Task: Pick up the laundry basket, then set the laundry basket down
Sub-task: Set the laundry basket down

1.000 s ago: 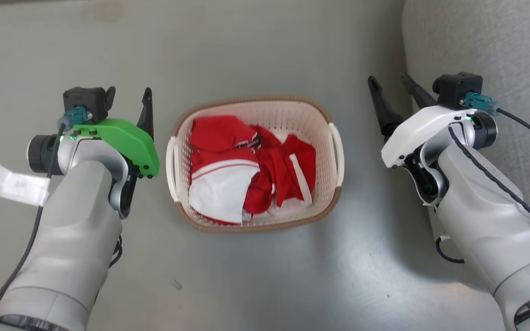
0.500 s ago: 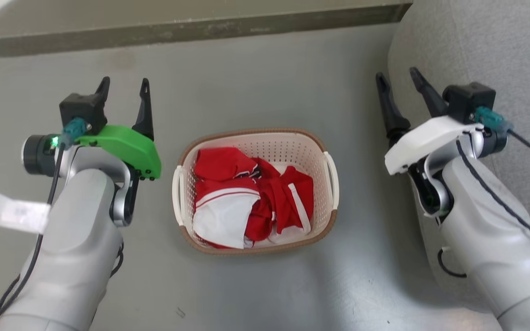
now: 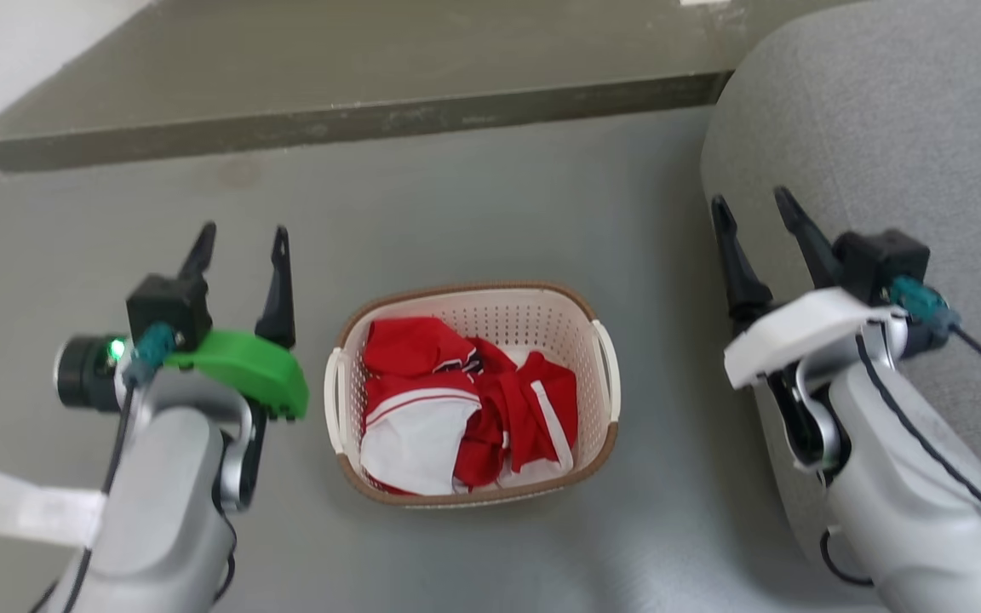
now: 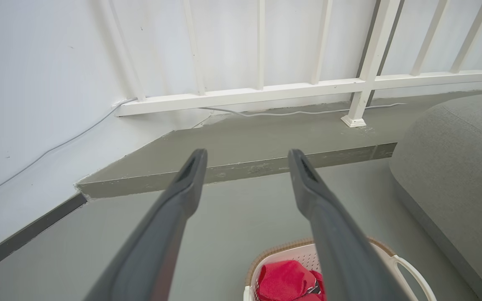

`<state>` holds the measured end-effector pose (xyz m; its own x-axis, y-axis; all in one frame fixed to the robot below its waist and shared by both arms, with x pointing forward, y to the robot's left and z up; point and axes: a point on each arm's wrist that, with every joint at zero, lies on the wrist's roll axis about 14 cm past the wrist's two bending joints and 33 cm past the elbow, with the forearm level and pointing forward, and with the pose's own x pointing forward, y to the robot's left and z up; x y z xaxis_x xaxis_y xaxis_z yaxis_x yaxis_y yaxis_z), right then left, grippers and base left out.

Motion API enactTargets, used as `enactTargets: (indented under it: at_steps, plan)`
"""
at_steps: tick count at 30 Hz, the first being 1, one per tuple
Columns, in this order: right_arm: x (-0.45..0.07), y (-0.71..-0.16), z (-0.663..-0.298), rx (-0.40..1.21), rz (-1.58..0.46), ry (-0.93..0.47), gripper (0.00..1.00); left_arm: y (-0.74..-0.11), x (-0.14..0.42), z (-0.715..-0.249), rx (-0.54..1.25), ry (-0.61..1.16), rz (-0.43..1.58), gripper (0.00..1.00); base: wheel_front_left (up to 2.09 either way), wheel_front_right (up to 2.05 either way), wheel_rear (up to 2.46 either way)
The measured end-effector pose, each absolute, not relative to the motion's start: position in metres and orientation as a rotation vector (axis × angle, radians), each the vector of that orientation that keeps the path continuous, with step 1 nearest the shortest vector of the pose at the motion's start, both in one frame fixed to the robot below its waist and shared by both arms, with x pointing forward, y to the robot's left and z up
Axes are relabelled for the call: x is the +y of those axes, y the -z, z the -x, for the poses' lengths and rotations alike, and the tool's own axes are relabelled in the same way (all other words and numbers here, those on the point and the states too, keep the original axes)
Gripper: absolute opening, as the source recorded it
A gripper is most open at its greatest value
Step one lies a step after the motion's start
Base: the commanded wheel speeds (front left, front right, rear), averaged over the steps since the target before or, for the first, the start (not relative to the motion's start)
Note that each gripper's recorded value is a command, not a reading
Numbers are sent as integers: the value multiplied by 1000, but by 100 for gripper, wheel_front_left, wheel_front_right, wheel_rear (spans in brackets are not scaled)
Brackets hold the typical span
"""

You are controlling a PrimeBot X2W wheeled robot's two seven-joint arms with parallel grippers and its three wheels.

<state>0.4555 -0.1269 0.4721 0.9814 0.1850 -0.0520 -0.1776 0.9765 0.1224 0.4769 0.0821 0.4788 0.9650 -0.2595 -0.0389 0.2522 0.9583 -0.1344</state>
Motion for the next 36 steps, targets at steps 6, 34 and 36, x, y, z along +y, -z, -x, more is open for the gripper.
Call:
enactTargets:
  at_steps: [6,34,36]
  plan:
    - [-129,-478,-436,44,-121,-169,100,-477,89,-452,61,233,147,100,0,0,0]
    - [-132,-484,-378,15,-128,-136,100,-475,98,-384,57,201,159,100,0,0,0]
    - [-133,-485,-377,13,-117,-134,100,-476,99,-383,54,199,161,100,0,0,0]
